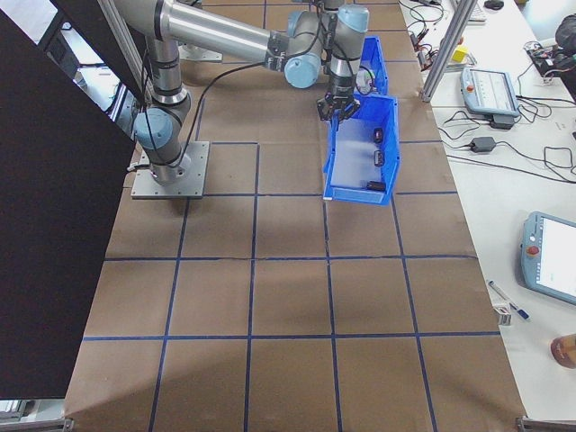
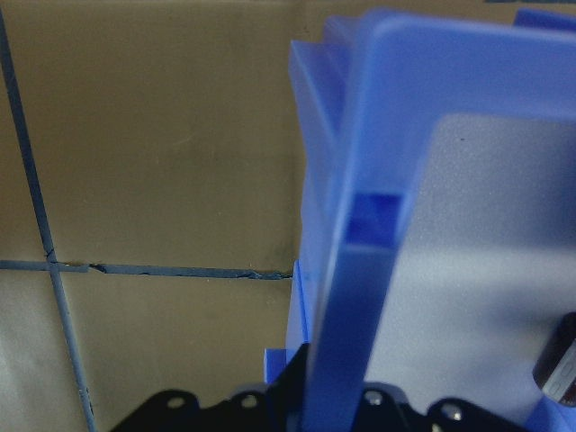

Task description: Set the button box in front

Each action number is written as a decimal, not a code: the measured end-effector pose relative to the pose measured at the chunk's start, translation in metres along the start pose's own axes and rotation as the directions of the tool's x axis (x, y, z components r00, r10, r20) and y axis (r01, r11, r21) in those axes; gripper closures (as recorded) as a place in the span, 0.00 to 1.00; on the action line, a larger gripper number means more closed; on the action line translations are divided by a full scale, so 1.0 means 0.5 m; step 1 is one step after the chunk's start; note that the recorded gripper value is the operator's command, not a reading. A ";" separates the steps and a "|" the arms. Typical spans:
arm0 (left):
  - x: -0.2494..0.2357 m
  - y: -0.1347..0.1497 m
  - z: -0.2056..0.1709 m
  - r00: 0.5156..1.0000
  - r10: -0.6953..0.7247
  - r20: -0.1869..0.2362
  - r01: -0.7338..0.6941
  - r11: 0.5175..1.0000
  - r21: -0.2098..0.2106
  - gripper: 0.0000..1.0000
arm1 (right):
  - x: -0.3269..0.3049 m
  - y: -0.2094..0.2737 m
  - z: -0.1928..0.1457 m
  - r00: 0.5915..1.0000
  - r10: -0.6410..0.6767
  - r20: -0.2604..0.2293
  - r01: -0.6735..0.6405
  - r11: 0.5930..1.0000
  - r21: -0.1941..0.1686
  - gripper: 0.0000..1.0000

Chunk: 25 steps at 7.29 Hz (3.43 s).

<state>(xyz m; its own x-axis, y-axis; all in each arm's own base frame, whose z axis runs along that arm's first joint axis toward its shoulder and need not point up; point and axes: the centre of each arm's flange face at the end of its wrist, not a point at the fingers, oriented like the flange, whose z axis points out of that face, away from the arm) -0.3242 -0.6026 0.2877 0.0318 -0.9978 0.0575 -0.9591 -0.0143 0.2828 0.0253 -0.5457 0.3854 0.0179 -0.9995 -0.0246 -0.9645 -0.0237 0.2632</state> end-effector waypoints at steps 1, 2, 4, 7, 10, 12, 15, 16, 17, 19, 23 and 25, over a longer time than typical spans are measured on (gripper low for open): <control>0.014 -0.020 0.006 1.000 -0.012 0.004 0.012 1.000 -0.009 1.00 | -0.065 -0.011 0.016 1.000 -0.006 0.001 0.006 1.000 -0.028 0.99; 0.019 -0.027 0.012 1.000 -0.021 0.018 0.022 0.999 -0.042 1.00 | -0.123 -0.021 0.022 1.000 -0.015 0.002 0.015 0.999 -0.041 0.99; 0.026 -0.026 0.025 0.999 -0.027 0.041 0.031 0.995 -0.094 0.99 | -0.176 -0.031 0.026 1.000 -0.022 0.002 0.022 0.999 -0.048 0.98; 0.028 -0.029 0.035 0.999 -0.018 0.051 0.024 0.994 -0.104 0.54 | -0.186 -0.034 0.027 1.000 -0.027 0.003 0.027 0.998 -0.048 0.98; 0.022 -0.033 0.040 0.998 0.005 0.057 0.001 0.995 -0.100 0.29 | -0.191 -0.035 0.024 1.000 -0.023 0.001 0.023 0.999 -0.049 0.98; 0.019 -0.026 0.004 0.999 0.002 0.037 0.002 0.996 -0.093 0.30 | -0.216 -0.047 0.032 1.000 -0.018 0.010 0.018 0.999 -0.045 0.98; -0.035 -0.026 -0.161 0.995 0.098 0.010 -0.098 0.994 0.037 0.21 | -0.300 -0.126 0.058 0.999 0.025 0.021 -0.025 0.999 -0.034 0.98; -0.060 -0.038 -0.213 0.974 0.222 0.046 -0.225 0.973 0.061 0.13 | -0.322 -0.177 0.058 0.999 0.045 0.019 -0.044 0.998 -0.036 0.98; -0.076 -0.075 -0.262 0.917 0.387 0.094 -0.394 0.917 0.067 0.02 | -0.343 -0.227 0.060 0.998 0.065 0.017 -0.065 0.997 -0.039 0.97; -0.095 -0.174 -0.362 0.651 0.734 0.193 -0.756 0.651 0.075 0.02 | -0.394 -0.315 0.076 0.993 0.115 0.014 -0.114 0.992 -0.048 0.97; -0.137 -0.231 -0.457 0.013 0.957 0.289 -0.999 0.023 -0.032 0.01 | -0.483 -0.513 0.087 0.991 0.125 -0.047 -0.127 0.990 -0.054 0.96; -0.146 -0.253 -0.483 -0.069 0.958 0.280 -0.997 -0.060 -0.040 0.01 | -0.526 -0.607 0.086 0.996 0.046 -0.079 -0.051 0.997 -0.060 0.96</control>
<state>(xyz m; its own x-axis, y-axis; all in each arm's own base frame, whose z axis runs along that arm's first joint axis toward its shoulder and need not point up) -0.1372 -0.5124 0.4787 -0.9993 0.0370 -0.0012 0.0370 0.9987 -0.0355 0.3019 -0.2750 0.2706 -0.0058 -0.9980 0.0634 -0.9466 0.0259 0.3214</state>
